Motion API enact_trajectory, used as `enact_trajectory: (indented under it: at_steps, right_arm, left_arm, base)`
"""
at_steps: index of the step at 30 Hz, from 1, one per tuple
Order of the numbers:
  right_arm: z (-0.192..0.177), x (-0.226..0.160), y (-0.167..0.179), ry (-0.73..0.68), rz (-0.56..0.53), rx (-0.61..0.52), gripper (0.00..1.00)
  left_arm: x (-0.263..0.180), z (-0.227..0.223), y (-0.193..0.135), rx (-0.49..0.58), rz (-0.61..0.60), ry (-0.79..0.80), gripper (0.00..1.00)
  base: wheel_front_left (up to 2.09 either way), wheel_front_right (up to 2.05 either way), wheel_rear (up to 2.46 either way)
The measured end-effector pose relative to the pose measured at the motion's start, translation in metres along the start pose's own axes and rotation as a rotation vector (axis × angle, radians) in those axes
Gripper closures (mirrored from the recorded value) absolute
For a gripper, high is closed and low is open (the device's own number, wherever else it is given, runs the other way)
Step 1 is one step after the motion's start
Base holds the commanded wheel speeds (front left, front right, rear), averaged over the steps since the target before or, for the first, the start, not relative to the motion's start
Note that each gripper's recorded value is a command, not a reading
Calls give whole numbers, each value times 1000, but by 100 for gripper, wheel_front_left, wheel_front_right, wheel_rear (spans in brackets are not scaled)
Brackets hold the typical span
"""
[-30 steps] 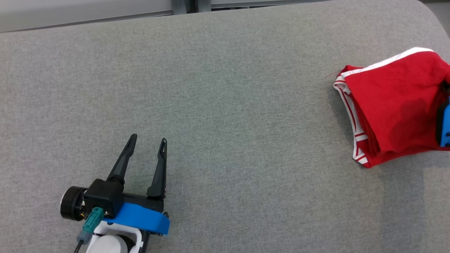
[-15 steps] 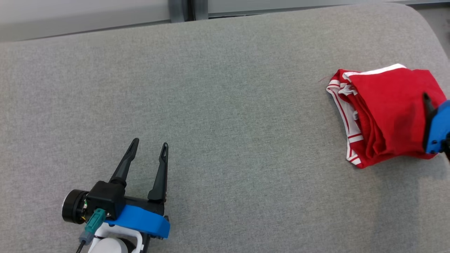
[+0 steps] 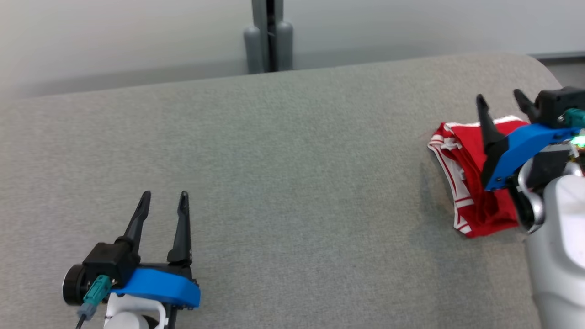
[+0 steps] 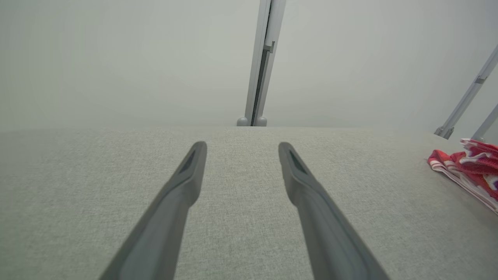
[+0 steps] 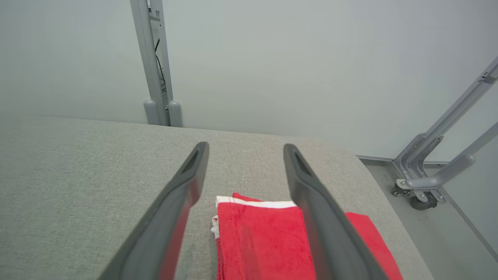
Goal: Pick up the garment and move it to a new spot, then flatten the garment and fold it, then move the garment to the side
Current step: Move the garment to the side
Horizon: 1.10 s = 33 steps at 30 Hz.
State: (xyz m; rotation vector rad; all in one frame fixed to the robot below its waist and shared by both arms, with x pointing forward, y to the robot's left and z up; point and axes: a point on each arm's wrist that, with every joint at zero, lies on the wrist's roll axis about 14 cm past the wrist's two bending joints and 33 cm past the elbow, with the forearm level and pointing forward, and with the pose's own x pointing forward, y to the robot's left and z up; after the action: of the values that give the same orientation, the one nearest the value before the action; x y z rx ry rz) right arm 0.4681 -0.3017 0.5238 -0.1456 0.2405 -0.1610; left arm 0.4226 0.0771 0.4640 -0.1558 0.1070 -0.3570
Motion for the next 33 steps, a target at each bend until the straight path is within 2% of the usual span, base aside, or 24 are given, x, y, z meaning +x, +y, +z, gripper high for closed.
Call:
enact_trajectory:
  at_steps: [5, 11, 17, 25, 33]
  right_arm:
    - [14, -13, 45, -114, 83, 89, 0]
    - [-4, -40, 84, -155, 156, 147, 0]
    - [-27, -67, 115, -163, 239, 208, 0]
    - [-42, -97, 130, -189, 287, 234, 0]
    - [-47, -111, 131, -205, 292, 268, 0]
  left_arm:
    - [-24, 4, 25, -23, 107, -17, 0]
    - [-59, -1, 47, -36, 213, -11, 0]
    - [-83, -10, 54, -69, 272, -1, 0]
    - [-101, -12, 57, -88, 309, -9, 0]
    - [-108, -11, 58, -77, 322, -10, 0]
  base:
    - [0, 0, 0]
    - [0, 0, 0]
    - [0, 0, 0]
    - [0, 0, 0]
    - [0, 0, 0]
